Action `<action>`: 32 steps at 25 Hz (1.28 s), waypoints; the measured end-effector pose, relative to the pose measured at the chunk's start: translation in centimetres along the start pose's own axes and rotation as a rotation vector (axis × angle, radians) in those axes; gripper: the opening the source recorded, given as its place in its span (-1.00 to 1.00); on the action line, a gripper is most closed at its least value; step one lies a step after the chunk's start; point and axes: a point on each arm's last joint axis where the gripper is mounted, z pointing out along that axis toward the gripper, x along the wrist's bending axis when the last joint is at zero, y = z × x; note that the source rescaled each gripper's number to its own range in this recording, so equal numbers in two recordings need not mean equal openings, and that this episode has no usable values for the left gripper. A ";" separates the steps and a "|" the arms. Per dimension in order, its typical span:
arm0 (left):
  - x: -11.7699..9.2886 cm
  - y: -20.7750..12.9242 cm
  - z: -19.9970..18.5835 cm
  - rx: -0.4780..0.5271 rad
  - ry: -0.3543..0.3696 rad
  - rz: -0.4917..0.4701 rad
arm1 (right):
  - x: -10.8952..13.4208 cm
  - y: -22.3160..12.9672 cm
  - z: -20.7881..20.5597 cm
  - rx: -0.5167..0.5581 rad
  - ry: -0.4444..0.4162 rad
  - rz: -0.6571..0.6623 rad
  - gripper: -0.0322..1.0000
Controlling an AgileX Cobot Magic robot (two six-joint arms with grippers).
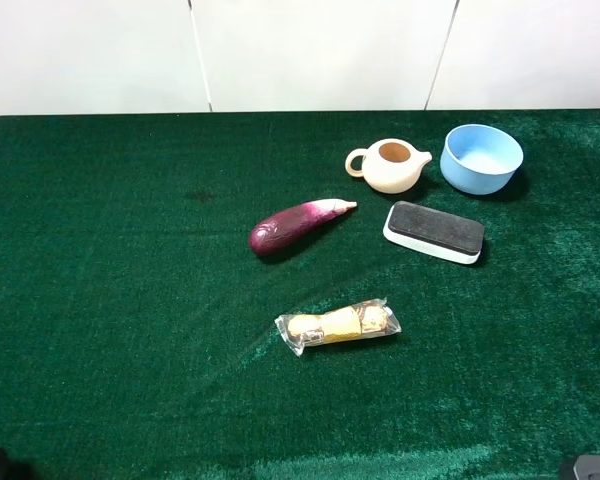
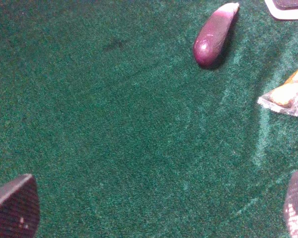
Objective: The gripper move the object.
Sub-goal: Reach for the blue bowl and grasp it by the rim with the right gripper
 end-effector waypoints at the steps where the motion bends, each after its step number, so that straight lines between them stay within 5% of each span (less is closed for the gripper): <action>1: 0.0 0.0 0.0 0.000 0.000 0.000 | 0.0 0.0 0.0 0.000 0.000 0.000 1.00; 22: 0.0 0.0 0.0 0.000 0.000 0.000 | 0.0 0.0 0.0 0.002 0.005 0.003 1.00; 32: 0.0 0.0 0.0 0.000 0.000 0.000 | -1.4 4.4 4.7 0.205 0.038 -0.061 1.00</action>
